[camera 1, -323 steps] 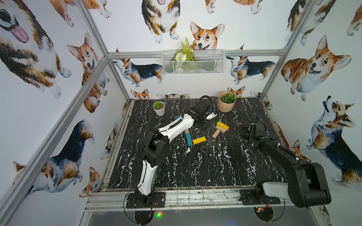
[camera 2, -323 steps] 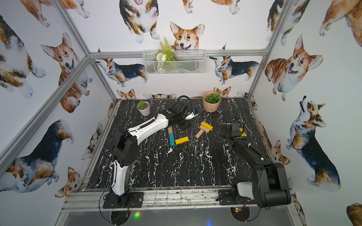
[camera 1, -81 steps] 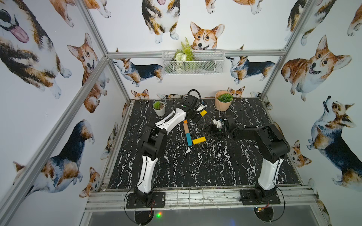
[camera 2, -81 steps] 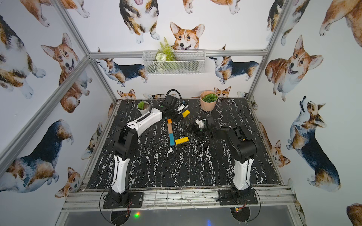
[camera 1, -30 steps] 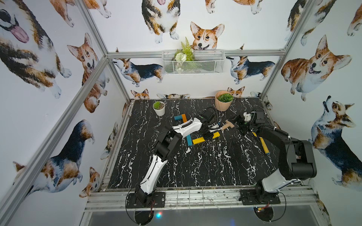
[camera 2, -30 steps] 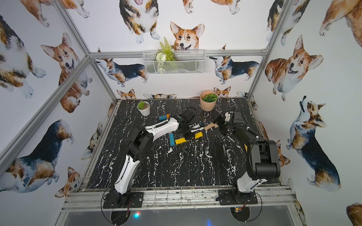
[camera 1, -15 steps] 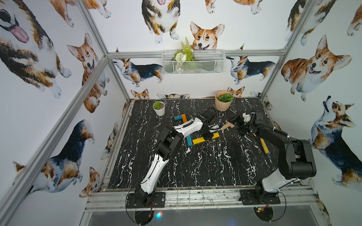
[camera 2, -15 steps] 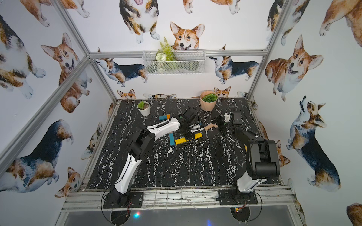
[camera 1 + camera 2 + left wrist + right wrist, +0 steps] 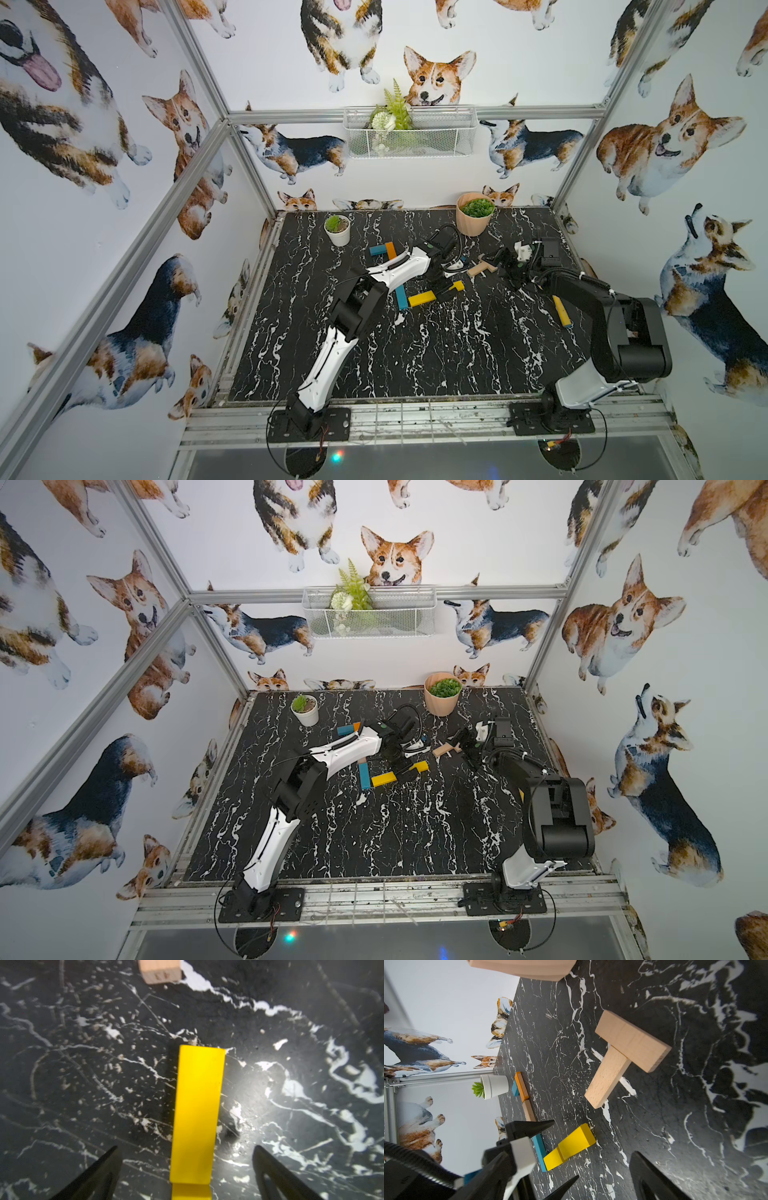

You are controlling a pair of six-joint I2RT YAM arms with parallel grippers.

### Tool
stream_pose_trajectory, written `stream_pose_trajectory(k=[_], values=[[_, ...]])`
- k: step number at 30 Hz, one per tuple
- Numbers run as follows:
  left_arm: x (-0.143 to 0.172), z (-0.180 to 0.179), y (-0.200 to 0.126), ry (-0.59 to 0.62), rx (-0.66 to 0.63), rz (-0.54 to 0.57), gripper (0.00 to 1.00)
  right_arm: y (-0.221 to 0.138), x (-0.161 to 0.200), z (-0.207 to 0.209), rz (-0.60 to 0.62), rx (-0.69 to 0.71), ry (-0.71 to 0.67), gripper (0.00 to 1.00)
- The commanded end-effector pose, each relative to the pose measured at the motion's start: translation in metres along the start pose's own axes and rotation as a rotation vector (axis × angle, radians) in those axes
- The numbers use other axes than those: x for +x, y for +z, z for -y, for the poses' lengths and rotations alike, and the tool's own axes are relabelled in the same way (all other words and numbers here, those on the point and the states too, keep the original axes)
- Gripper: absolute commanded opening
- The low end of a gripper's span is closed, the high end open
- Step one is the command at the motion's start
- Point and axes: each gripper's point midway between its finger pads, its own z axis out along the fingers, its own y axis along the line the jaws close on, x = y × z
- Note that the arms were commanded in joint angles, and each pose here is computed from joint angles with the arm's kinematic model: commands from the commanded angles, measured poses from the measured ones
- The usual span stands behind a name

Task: Assemble a giraffe with building blocks
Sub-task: Assemble the building block at the center of the board, then adjust the building block at the center of the board.

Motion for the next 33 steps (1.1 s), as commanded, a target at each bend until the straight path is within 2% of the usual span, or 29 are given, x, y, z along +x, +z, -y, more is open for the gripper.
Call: stream_pose_trajectory(k=[1,4,7,10,12,14,17,20,24,26,33], values=[[-0.021,-0.012,-0.036,-0.05,-0.066,0.075,1.0,0.006,0.007,-0.005,-0.015,0.01,-0.053,0.93],[-0.026,-0.036,-0.068,-0.147,-0.192,0.118,1.0,0.023,0.023,-0.019,-0.066,0.045,-0.129,0.93],[-0.01,-0.067,-0.103,-0.287,-0.337,0.146,1.0,0.042,0.04,-0.032,-0.116,0.072,-0.203,0.93],[0.03,-0.105,-0.137,-0.488,-0.531,0.205,1.0,0.059,0.049,-0.039,-0.16,0.094,-0.244,0.94],[0.073,-0.125,-0.156,-0.677,-0.659,0.241,1.0,0.069,0.05,-0.038,-0.181,0.116,-0.258,0.94],[0.117,-0.137,-0.172,-0.862,-0.721,0.276,1.0,0.077,0.05,-0.036,-0.194,0.128,-0.259,0.94],[0.157,-0.14,-0.186,-1.042,-0.694,0.357,1.0,0.082,0.046,-0.033,-0.188,0.146,-0.262,0.94],[0.187,-0.138,-0.191,-1.2,-0.704,0.391,1.0,0.088,0.044,-0.032,-0.198,0.154,-0.262,0.94],[0.212,-0.131,-0.17,-1.387,-0.588,0.396,1.0,0.096,0.048,-0.025,-0.225,0.159,-0.248,0.94],[0.215,-0.127,-0.154,-1.415,-0.513,0.405,1.0,0.098,0.052,-0.021,-0.237,0.162,-0.243,0.94],[0.221,-0.123,-0.129,-1.425,-0.434,0.418,1.0,0.105,0.062,-0.017,-0.274,0.152,-0.232,0.94]])
